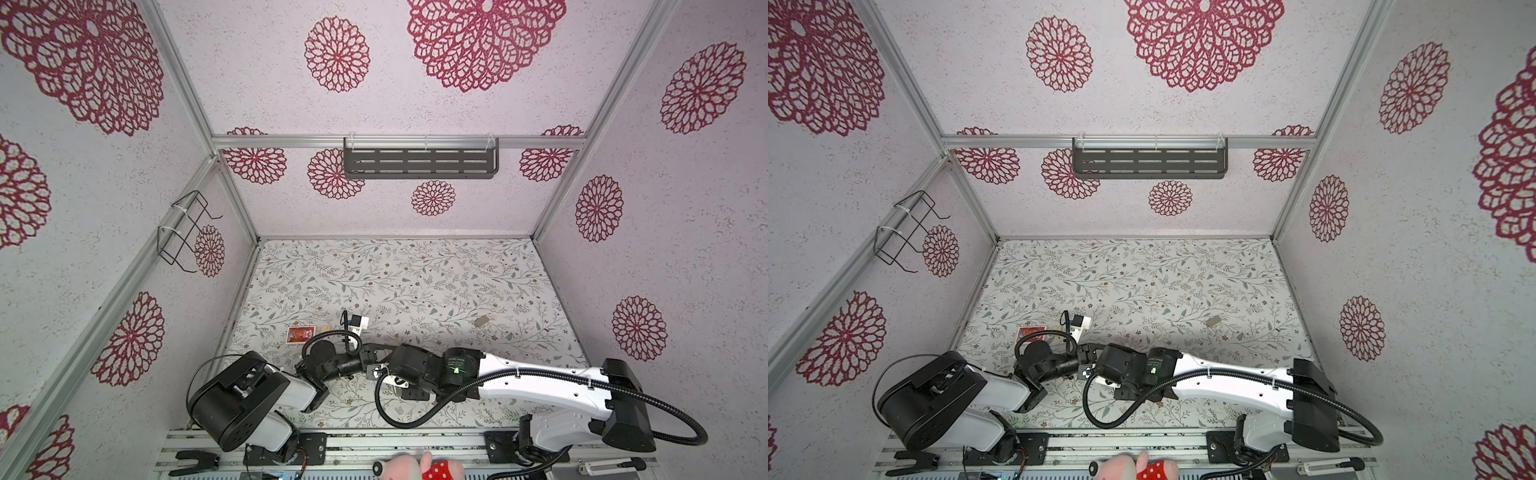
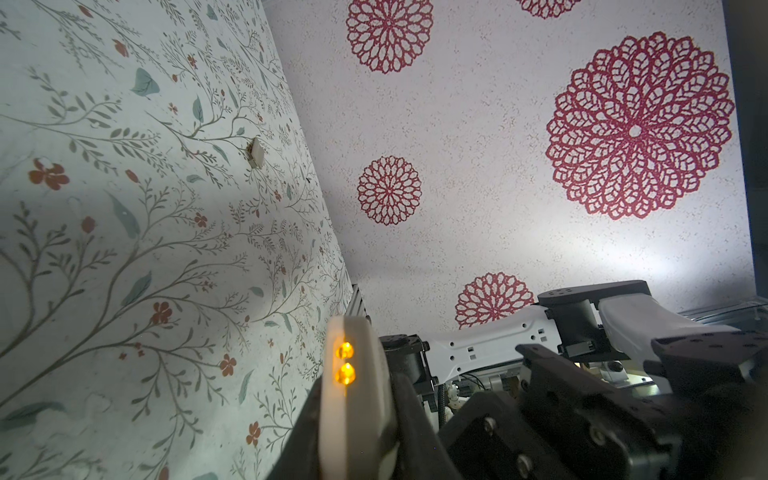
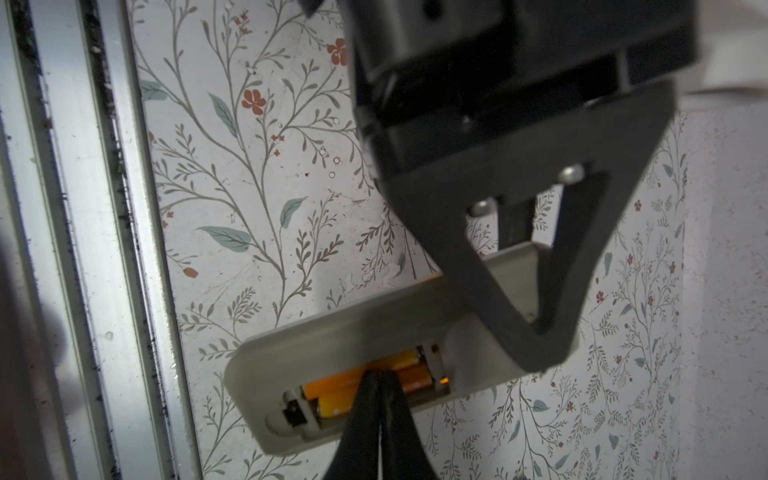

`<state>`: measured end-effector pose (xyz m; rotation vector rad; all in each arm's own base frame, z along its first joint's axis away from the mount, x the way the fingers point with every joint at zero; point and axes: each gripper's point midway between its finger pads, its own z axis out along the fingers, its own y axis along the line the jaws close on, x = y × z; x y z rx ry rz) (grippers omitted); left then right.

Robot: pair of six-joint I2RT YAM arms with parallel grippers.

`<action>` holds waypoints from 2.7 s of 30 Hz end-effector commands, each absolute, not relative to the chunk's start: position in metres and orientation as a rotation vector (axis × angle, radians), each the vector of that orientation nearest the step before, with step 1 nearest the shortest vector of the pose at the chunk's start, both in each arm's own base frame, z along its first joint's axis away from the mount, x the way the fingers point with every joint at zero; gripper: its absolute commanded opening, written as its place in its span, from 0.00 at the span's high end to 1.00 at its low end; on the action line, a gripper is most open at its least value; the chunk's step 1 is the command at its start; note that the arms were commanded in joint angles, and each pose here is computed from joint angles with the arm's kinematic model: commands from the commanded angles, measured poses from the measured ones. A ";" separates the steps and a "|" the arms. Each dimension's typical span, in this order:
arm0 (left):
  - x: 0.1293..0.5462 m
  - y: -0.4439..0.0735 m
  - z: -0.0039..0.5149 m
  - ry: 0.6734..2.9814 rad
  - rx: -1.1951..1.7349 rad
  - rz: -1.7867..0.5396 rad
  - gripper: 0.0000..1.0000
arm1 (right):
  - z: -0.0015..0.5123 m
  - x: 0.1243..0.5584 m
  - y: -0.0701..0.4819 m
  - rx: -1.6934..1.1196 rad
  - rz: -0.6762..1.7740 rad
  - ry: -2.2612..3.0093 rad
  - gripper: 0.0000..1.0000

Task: Load the batteries into the remote control
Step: 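Open the right gripper and push the battery flat into the compartment, then raise the right gripper off the remote and move it over the grey cover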

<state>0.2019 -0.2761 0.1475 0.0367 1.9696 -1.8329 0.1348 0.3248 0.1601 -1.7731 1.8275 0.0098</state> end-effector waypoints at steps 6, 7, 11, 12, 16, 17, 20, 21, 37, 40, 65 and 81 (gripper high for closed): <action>0.212 -0.272 0.145 1.925 -0.006 -1.803 1.00 | 0.215 0.146 0.328 -1.451 0.179 1.806 0.51; 0.212 -0.272 0.142 1.932 -0.010 -1.794 1.00 | 0.219 0.146 0.326 -1.427 0.192 1.804 0.50; 0.215 -0.271 0.138 1.936 -0.012 -1.777 1.00 | 0.232 0.150 0.315 -1.324 0.202 1.809 0.47; 0.215 -0.271 0.138 1.937 -0.013 -1.773 1.00 | 0.234 0.153 0.310 -1.293 0.192 1.817 0.46; 0.217 -0.270 0.134 1.944 -0.017 -1.756 1.00 | 0.239 0.175 0.286 -1.137 0.112 1.870 0.40; 0.216 -0.269 0.132 1.947 -0.017 -1.750 1.00 | 0.239 0.179 0.281 -1.108 0.096 1.881 0.38; 0.219 -0.267 0.129 1.949 -0.019 -1.724 1.00 | 0.238 0.196 0.265 -0.988 0.085 1.927 0.34; 0.219 -0.266 0.128 1.949 -0.018 -1.719 1.00 | 0.237 0.206 0.257 -0.934 0.080 1.955 0.33; 0.229 -0.250 0.144 1.867 0.036 -1.642 1.00 | 0.172 0.282 0.153 -0.367 -0.113 2.345 0.29; 0.230 -0.250 0.147 1.864 0.052 -1.615 1.00 | 0.160 0.289 0.130 -0.262 -0.146 2.389 0.29; 0.226 -0.247 0.171 1.813 0.172 -1.529 1.00 | 0.104 0.320 0.052 0.194 -0.115 2.501 0.07; 0.223 -0.244 0.172 1.811 0.175 -1.516 1.00 | 0.071 0.337 0.038 0.378 -0.074 2.526 0.07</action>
